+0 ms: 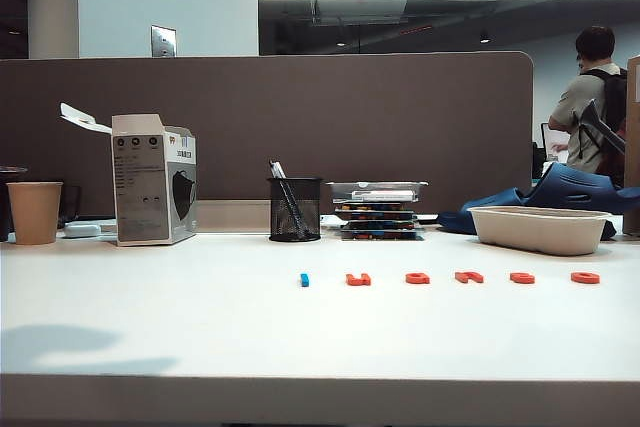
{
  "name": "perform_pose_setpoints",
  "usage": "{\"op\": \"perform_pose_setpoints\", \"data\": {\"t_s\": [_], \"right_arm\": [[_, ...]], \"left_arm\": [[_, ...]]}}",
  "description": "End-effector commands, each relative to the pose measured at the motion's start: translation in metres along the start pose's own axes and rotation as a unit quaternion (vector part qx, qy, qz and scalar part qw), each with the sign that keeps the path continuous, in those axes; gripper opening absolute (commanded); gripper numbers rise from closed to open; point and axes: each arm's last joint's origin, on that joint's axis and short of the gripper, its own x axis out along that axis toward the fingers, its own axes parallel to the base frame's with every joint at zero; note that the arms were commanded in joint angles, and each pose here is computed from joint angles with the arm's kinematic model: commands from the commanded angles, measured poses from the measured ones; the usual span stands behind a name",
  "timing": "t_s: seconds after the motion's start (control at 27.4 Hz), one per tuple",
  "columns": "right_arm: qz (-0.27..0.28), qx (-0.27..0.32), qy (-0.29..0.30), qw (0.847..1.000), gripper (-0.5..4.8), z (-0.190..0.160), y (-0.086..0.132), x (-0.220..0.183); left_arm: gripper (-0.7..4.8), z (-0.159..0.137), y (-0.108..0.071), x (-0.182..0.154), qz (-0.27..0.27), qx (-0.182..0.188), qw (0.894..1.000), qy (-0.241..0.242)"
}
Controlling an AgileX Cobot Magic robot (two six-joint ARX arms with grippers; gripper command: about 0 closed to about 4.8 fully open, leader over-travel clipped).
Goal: Select the appropriate letters from the row of letter magnets placed on the table to arrange into the word "sun".
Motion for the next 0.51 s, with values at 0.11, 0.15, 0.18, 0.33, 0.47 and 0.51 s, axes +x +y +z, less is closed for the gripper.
{"op": "perform_pose_setpoints", "data": {"t_s": [0.11, 0.15, 0.18, 0.33, 0.47, 0.51], "right_arm": [[0.002, 0.005, -0.008, 1.0, 0.94, 0.001, 0.0, 0.0], [0.001, 0.011, -0.008, 1.0, 0.94, 0.001, 0.0, 0.0], [0.002, 0.019, -0.008, 1.0, 0.94, 0.001, 0.0, 0.0], [0.0, 0.03, 0.002, 1.0, 0.71, 0.018, 0.001, -0.006], [0.0, 0.023, -0.001, 1.0, 0.72, 0.044, 0.003, -0.015], [0.0, 0.022, -0.004, 1.0, 0.75, 0.051, 0.004, -0.017]], "left_arm": [[-0.03, 0.002, -0.003, -0.002, 0.013, 0.0, 0.999, -0.039], [-0.03, 0.003, -0.003, -0.002, 0.015, -0.001, 0.999, -0.042], [-0.03, 0.003, -0.003, -0.002, 0.018, -0.001, 0.999, -0.044], [-0.03, 0.003, -0.002, -0.003, 0.03, -0.001, 0.998, -0.055], [-0.03, 0.003, -0.002, -0.002, 0.03, -0.001, 0.998, -0.055], [-0.03, 0.003, -0.002, -0.002, 0.03, -0.001, 0.998, -0.055]]}}
